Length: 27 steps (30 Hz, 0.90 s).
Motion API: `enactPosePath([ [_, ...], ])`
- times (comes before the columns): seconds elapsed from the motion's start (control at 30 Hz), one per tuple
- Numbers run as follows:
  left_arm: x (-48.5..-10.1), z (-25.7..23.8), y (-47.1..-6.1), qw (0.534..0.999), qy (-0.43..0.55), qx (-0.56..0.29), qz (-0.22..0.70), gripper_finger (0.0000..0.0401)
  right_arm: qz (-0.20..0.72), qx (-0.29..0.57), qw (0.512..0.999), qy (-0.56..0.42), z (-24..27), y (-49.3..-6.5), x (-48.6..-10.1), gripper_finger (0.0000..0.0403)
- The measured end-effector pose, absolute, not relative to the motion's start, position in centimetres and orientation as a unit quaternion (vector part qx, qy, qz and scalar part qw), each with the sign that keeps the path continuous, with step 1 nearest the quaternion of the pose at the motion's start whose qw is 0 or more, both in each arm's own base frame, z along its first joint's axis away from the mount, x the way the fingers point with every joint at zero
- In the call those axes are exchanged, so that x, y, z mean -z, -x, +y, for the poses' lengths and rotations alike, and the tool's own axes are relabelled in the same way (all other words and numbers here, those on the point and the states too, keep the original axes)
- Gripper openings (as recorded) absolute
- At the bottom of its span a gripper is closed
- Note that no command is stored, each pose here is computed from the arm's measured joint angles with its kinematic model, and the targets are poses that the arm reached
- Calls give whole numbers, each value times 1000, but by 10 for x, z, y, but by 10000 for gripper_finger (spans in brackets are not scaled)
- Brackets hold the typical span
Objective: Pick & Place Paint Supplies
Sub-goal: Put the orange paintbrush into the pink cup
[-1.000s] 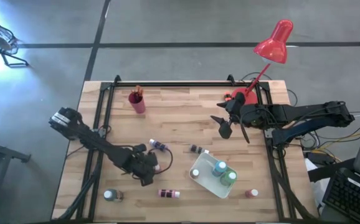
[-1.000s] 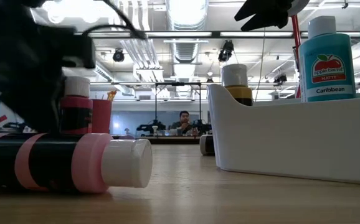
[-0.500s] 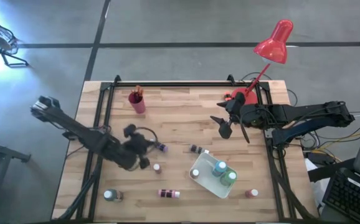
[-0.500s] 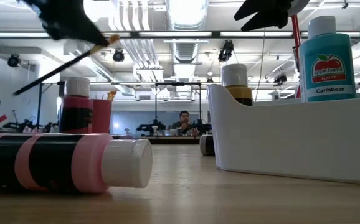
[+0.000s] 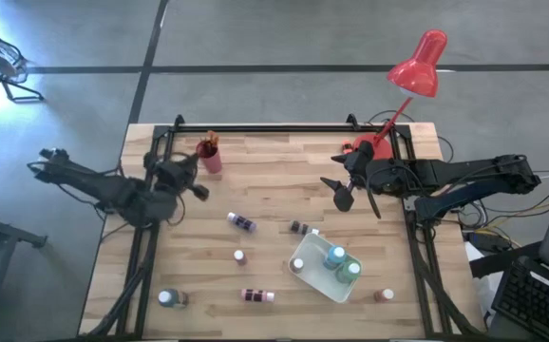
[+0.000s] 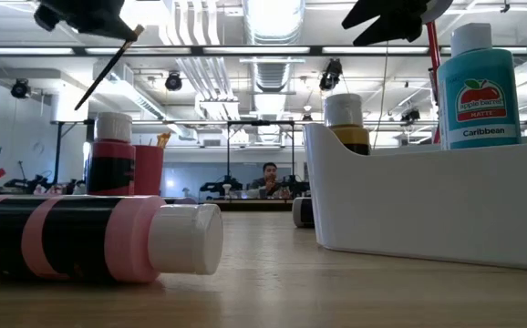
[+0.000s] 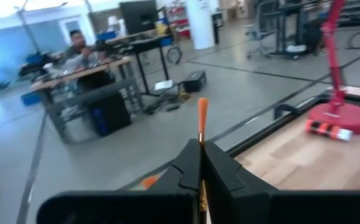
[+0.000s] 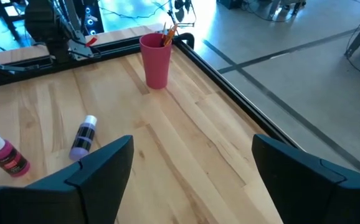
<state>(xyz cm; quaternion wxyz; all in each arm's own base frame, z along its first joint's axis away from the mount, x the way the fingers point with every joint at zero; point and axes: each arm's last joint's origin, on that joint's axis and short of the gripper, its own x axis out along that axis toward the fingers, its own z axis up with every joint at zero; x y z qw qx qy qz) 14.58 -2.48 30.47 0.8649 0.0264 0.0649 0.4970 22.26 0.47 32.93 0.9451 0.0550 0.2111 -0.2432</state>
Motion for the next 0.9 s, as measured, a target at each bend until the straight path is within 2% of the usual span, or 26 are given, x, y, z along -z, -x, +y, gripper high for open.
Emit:
enactPosePath([
  [0.07,-305,-17,-146,865,-8,-499,59,4,211,245,945,-54,5,-222,-329,324],
  [0.23,-319,-5,-162,901,-12,-433,20,4,211,245,945,-53,5,-222,-329,310],
  [0.43,-328,18,-160,892,-62,-445,-37,4,210,246,944,-56,5,-222,-329,293],
  [0.57,-316,39,-158,898,-55,-433,-60,4,211,246,944,-54,4,-222,-329,287],
  [0.67,-301,56,-154,884,-52,-461,-61,4,213,247,944,-52,4,-222,-328,286],
  [0.9,-274,73,-142,859,-52,-500,-101,4,220,249,942,-50,4,-222,-323,305],
])
